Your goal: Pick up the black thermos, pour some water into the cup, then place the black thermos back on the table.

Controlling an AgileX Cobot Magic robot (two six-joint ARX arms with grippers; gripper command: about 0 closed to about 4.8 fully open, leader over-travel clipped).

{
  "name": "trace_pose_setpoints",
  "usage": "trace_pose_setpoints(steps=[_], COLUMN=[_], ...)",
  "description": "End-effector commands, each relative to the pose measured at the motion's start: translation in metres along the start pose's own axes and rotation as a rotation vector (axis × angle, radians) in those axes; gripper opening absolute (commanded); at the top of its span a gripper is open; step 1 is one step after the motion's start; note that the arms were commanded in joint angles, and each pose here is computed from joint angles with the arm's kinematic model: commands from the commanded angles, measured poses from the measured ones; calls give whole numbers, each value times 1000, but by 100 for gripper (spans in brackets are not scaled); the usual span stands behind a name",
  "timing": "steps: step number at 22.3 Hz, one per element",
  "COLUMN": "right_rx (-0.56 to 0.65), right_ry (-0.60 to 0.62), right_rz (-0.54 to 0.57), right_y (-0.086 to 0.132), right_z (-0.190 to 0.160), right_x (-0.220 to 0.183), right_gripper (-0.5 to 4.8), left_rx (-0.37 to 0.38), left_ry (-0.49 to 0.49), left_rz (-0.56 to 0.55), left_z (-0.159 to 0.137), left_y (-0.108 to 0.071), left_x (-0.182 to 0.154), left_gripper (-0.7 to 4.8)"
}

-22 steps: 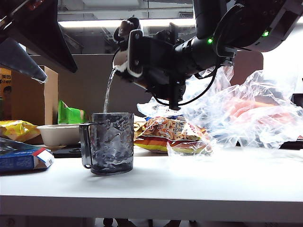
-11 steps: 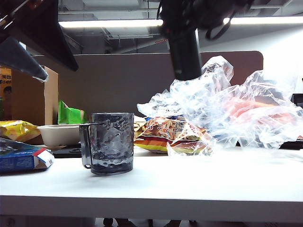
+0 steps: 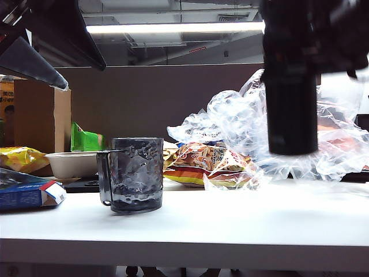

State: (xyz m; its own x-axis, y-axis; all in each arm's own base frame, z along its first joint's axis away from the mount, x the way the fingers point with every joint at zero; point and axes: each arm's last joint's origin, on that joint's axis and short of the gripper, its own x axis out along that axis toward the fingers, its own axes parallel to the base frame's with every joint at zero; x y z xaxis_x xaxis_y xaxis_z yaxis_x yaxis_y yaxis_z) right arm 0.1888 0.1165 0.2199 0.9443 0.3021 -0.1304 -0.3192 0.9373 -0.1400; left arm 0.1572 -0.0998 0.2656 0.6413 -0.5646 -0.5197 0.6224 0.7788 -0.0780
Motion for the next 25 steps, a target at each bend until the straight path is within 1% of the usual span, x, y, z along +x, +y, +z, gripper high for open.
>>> trace_pose_setpoints(steps=[1, 3, 5, 8, 12, 14, 15, 17, 18, 20, 22, 23, 25], right_rx=[83, 113, 139, 174, 182, 181, 179, 179, 178, 178, 178, 178, 178], right_ry=[-146, -97, -89, -104, -40, -39, -39, -39, -39, -40, -41, -41, -41], right_rz=[-89, -119, -133, -115, -113, -113, -112, -109, -104, -89, -86, -86, -86], right_y=[-10, -18, -22, -19, -17, -17, -17, -17, -17, -16, -16, -16, -16], right_z=[-13, -33, -46, -55, -69, -69, -69, -69, -69, -68, -68, -68, -68], right_x=[-9, -9, -4, 7, 13, 13, 13, 13, 13, 13, 13, 13, 13], right_gripper=[121, 121, 121, 121, 121, 121, 130, 236, 255, 257, 311, 316, 404], left_rx=[1, 2, 4, 5, 5, 5, 6, 6, 7, 7, 6, 6, 6], left_ry=[-29, -34, -46, -56, -55, -55, -56, -60, -61, -61, -61, -61, -61], left_rz=[-6, -7, -6, -5, -4, -3, -4, -3, -3, -3, -3, -3, -3], left_z=[4, 5, 6, 7, 7, 7, 7, 7, 7, 7, 7, 7, 7], left_y=[0, 0, 0, 0, 0, 0, 0, 0, 0, 0, 0, 0, 0], left_x=[-2, -2, -2, -2, -2, -2, -2, -2, -2, -2, -2, -2, -2], left_gripper=[479, 479, 479, 479, 479, 479, 479, 479, 479, 479, 479, 479, 479])
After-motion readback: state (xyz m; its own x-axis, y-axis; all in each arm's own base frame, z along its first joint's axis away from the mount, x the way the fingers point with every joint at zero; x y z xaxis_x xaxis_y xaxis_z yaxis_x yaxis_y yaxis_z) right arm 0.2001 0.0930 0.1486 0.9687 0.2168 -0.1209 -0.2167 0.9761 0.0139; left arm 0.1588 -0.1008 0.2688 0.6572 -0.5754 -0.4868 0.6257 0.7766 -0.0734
